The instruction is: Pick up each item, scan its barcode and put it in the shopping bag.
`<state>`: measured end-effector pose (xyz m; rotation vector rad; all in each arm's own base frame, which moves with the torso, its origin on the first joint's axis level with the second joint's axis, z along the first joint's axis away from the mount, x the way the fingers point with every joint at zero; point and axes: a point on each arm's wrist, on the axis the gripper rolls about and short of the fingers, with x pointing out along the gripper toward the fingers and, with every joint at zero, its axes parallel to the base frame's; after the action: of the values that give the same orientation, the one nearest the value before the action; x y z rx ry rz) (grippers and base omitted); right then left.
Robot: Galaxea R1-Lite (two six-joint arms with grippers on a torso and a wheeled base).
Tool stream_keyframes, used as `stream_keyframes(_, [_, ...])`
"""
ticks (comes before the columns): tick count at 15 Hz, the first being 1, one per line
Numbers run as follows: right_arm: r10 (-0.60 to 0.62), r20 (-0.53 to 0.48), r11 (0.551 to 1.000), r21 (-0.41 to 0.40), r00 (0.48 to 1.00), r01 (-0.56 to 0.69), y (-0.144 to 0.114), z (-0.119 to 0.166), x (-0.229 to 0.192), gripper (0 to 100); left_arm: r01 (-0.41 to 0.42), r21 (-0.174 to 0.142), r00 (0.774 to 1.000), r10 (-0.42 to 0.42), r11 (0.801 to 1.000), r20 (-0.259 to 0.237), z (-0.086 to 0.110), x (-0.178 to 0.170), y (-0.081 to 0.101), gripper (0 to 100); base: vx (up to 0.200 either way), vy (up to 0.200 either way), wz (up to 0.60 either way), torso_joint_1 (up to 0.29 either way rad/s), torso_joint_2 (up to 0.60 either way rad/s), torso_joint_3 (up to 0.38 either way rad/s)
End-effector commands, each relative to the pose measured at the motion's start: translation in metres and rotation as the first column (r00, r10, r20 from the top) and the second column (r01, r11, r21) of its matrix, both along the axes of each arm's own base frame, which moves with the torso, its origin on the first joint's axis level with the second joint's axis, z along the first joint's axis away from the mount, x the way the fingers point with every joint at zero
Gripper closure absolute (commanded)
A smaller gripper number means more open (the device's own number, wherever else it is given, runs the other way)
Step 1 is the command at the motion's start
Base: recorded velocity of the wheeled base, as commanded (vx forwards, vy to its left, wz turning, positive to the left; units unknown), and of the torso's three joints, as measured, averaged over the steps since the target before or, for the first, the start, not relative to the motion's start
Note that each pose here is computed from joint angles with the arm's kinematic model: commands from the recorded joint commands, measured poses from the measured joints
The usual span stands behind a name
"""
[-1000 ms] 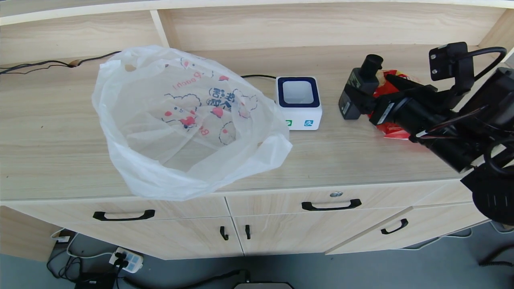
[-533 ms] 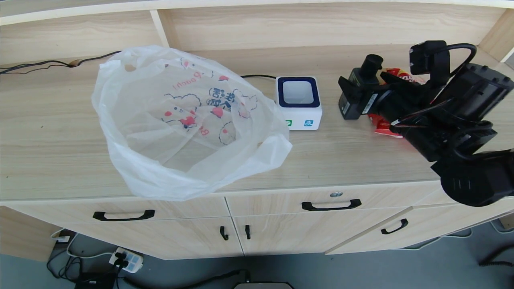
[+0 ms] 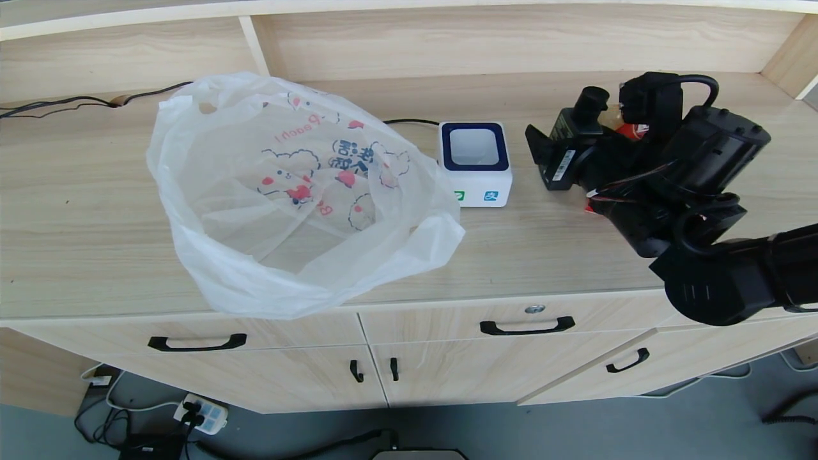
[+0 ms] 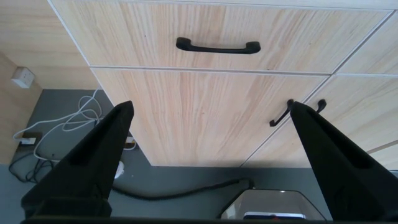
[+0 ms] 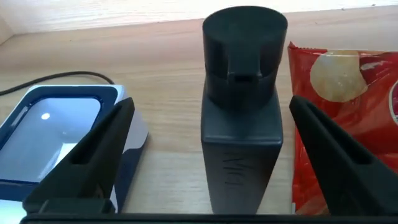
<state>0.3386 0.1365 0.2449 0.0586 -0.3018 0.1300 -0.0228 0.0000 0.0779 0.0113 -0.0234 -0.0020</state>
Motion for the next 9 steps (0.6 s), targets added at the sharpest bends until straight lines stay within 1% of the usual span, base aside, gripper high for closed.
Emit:
stream_keyframes(1, [-0.006, -0.011, 1.0, 0.002, 1.0, 0.006, 0.001, -0.004, 0.003, 0, 0.001, 0.001, 1.0, -0.001, 1.0, 0.0, 0.0, 0.0, 0.0, 0, 0.0, 0.0, 0.0, 0.0, 0.0, 0.0])
stream_keyframes(5, [-0.016, -0.025, 1.0, 0.008, 1.0, 0.016, -0.002, -0.01, 0.01, 0, 0.001, 0.001, 1.0, -0.001, 1.0, 0.0, 0.0, 0.0, 0.0, 0, 0.0, 0.0, 0.0, 0.0, 0.0, 0.0])
stream_keyframes(9, [-0.016, 0.0, 0.999, 0.028, 1.0, 0.016, 0.001, -0.008, 0.025, 0, 0.001, 0.001, 1.0, -0.001, 1.0, 0.0, 0.0, 0.0, 0.0, 0, 0.0, 0.0, 0.0, 0.0, 0.0, 0.0])
